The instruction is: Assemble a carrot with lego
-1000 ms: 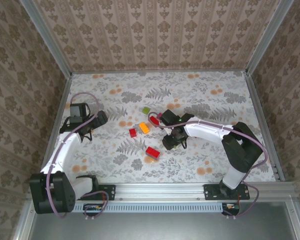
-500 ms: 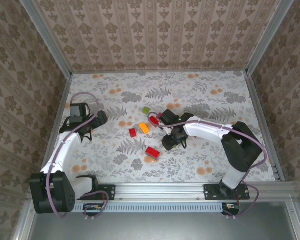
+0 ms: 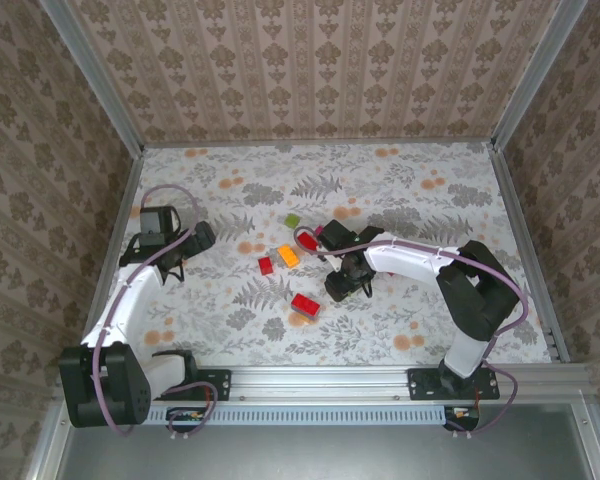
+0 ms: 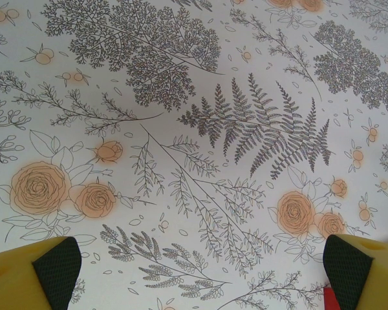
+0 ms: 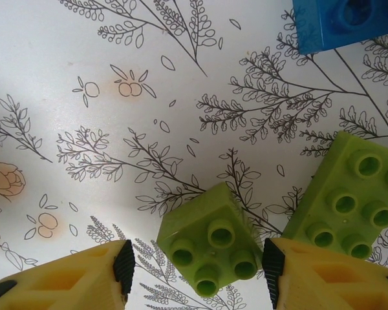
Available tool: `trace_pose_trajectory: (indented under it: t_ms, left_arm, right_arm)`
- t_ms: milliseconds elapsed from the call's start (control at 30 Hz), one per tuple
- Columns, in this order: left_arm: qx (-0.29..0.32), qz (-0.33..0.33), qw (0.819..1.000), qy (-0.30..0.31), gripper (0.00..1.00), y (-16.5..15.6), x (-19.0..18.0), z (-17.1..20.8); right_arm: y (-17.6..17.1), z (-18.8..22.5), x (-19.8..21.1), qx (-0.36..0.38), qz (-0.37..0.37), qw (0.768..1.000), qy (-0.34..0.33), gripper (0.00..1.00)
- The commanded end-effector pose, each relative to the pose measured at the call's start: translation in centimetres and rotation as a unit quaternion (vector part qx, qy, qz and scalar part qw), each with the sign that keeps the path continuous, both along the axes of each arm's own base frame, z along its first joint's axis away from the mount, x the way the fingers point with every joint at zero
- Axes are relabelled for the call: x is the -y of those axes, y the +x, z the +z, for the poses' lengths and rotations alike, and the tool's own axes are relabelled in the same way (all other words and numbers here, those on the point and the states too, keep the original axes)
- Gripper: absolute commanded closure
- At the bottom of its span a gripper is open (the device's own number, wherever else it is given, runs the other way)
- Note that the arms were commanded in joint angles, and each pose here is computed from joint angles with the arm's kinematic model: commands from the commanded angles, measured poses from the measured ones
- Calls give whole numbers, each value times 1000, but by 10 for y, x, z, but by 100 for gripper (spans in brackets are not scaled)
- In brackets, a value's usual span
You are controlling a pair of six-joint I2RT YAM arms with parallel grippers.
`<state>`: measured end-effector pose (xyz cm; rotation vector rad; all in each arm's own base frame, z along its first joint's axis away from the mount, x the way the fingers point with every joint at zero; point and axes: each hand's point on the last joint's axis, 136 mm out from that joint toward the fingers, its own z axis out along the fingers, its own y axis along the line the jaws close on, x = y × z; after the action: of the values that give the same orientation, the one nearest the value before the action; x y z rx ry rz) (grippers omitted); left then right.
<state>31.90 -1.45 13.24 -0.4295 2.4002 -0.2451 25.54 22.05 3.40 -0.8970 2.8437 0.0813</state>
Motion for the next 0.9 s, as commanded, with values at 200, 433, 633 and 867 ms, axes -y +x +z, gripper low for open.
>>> trace_pose_trajectory:
  t_ms: [200,433,633,867]
  left_arm:
    - [9,-10,1000,4,0,7,3,7]
    - [8,-11,1000,4,0,6,3,6]
    - [9,-12,1000,3,0,7,4,6]
    - [9,-13,1000,4,0,6,4,7]
  right_arm:
    - [-3,0,-3,-12,-15,1000,-4,52]
    - [0,1,-12,-9,-87,996,30,60]
    - [2,0,-4,9,-124,992,25,68]
    - [3,9,-2,27,-158,986,48,61]
